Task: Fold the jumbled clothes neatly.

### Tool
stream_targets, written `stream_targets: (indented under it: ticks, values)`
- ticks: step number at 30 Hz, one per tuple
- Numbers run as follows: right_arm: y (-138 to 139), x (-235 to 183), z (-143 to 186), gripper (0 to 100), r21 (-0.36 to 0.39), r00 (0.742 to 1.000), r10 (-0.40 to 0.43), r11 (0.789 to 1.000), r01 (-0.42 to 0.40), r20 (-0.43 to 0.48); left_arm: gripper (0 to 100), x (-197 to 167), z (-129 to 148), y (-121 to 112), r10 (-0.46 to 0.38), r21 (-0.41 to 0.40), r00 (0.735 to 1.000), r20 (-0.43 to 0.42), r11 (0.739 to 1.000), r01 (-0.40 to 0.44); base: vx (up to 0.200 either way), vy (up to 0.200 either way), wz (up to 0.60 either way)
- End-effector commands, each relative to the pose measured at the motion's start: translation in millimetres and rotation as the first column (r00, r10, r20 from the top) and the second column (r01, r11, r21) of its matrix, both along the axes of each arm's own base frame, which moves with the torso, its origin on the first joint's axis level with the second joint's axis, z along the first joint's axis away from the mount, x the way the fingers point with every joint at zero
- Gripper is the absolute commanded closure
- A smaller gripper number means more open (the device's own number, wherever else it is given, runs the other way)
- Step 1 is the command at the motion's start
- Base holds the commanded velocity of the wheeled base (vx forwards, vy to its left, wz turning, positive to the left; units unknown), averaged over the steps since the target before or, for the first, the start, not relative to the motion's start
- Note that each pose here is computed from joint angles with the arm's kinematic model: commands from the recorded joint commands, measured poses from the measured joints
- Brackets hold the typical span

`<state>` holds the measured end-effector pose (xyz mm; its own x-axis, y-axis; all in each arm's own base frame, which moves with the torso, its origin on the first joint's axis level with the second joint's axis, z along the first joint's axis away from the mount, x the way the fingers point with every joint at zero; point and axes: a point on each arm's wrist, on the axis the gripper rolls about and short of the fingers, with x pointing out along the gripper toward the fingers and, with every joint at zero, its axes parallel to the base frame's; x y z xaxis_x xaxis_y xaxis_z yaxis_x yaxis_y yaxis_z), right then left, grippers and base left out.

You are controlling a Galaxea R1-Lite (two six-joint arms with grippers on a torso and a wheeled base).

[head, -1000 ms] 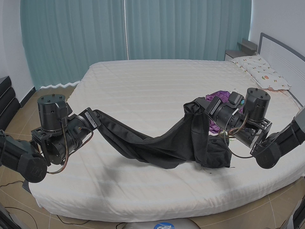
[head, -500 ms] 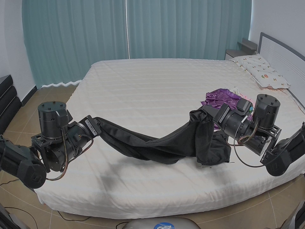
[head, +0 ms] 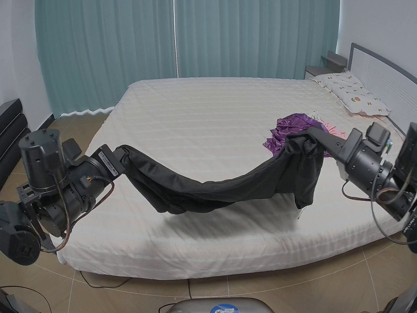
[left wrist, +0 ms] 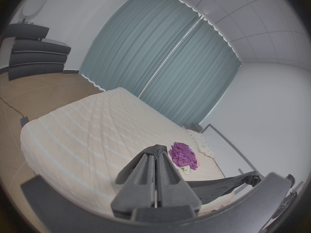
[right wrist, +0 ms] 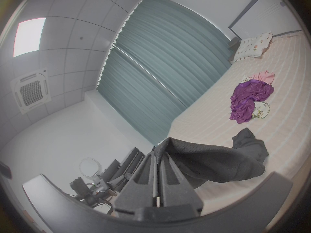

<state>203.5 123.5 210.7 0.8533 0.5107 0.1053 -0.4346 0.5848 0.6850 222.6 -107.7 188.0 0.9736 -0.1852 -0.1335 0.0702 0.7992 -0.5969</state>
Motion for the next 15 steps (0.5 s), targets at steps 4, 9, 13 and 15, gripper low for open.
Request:
stream_targets:
  ticks: [4, 9, 13, 15]
  values:
    - [-29, -64, 102, 100, 0.155, 0.975, -0.005, 0.987, -0.03, 0.221, 100, -38, 68, 18, -0.042, -0.093, 0.981, 0.191, 0.994, 0.061, 0.0, 0.0, 0.0]
    - [-29, -27, 131, 100, 0.188, 0.958, -0.111, 0.98, 0.062, 0.263, 100, -30, 87, 20, -0.019, -0.089, 0.983, 0.18, 0.995, 0.035, 0.0, 0.0, 0.0]
    - [-24, 30, 143, 100, 0.187, 0.944, -0.197, 0.971, 0.15, 0.265, 100, -2, 90, 19, 0.033, -0.082, 0.986, 0.165, 0.996, -0.019, 0.0, 0.0, 0.0]
    - [-21, 60, 142, 100, 0.18, 0.941, -0.224, 0.967, 0.181, 0.256, 100, 18, 87, 19, 0.069, -0.074, 0.987, 0.146, 0.996, -0.059, 0.0, 0.0, 0.0]
